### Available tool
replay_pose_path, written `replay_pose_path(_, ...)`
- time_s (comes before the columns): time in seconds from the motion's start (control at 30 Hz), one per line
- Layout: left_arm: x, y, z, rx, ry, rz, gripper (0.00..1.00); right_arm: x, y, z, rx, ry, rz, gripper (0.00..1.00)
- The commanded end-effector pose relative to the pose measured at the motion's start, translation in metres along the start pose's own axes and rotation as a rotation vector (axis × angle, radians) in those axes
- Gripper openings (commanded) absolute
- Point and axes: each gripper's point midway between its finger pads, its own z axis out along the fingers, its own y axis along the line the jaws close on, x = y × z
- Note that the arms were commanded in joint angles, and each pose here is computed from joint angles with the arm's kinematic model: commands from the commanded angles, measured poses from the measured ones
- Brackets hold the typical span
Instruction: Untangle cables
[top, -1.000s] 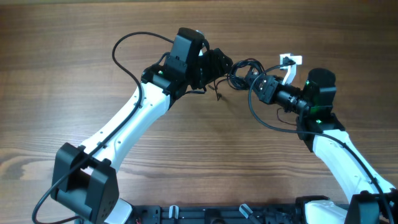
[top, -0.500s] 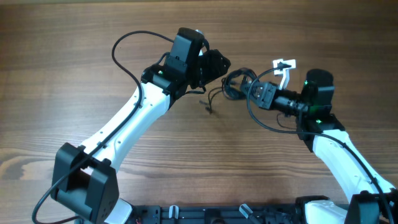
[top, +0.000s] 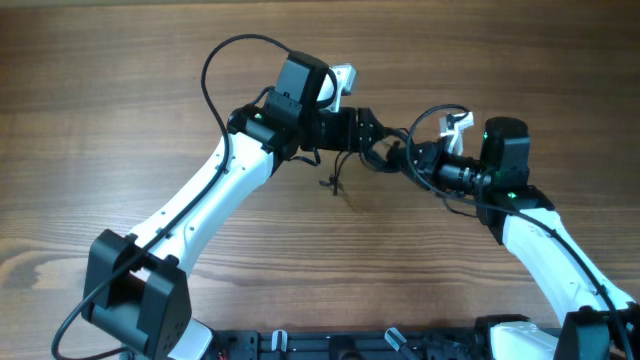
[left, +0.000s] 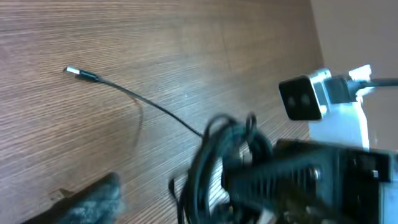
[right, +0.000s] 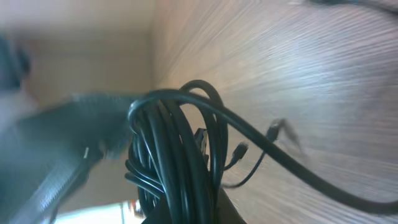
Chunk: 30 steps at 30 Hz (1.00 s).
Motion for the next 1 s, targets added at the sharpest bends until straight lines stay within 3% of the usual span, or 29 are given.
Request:
replay_pose_path(0.0,-0.021,0.005,-0.015,-0.036,-0.084,-0.1,1.0,-0.04,-0.028,-0.007,0.145,-0.25,0.184,0.05)
replay_pose_path(0.1,-0.04,0.039,-0.028,-0.116,-0.194,-0.491,1.0,-0.055,-0.037,-0.013,0.152,-0.365,0.412,0.05)
replay_pose_path(0.2,-0.038,0.036,-0.028,-0.077,-0.183,-0.696,1.0,-0.056,-0.024,-0.008,0.107,-0.368,0.419,0.05)
replay_pose_path(0.33,-0.023,0.009,-0.014,-0.051,-0.127,-0.657,0.97,-0.039,-0.005,0.012,0.078,-0.321,0.348,0.05)
replay_pose_path(0.43,-0.013,-0.004,-0.003,-0.081,-0.13,-0.619,0.8,-0.023,0.0,0.026,0.096,-0.308,0.332,0.04)
replay_pose_path(0.53,-0.003,-0.015,0.005,-0.105,-0.14,-0.682,0.71,-0.012,0.004,0.035,0.092,-0.305,0.412,0.04)
replay_pose_path(0.7,0.001,-0.014,0.008,-0.143,-0.161,-0.665,0.53,-0.005,0.009,0.039,0.072,-0.261,0.436,0.04)
replay_pose_path(0.93,-0.001,-0.006,0.006,-0.183,-0.193,-0.665,0.53,0.013,0.033,0.043,-0.013,-0.124,0.425,0.04)
replay_pose_path(0.97,-0.001,-0.005,0.005,-0.191,-0.199,-0.665,0.48,0.013,0.032,0.043,-0.012,-0.124,0.424,0.04)
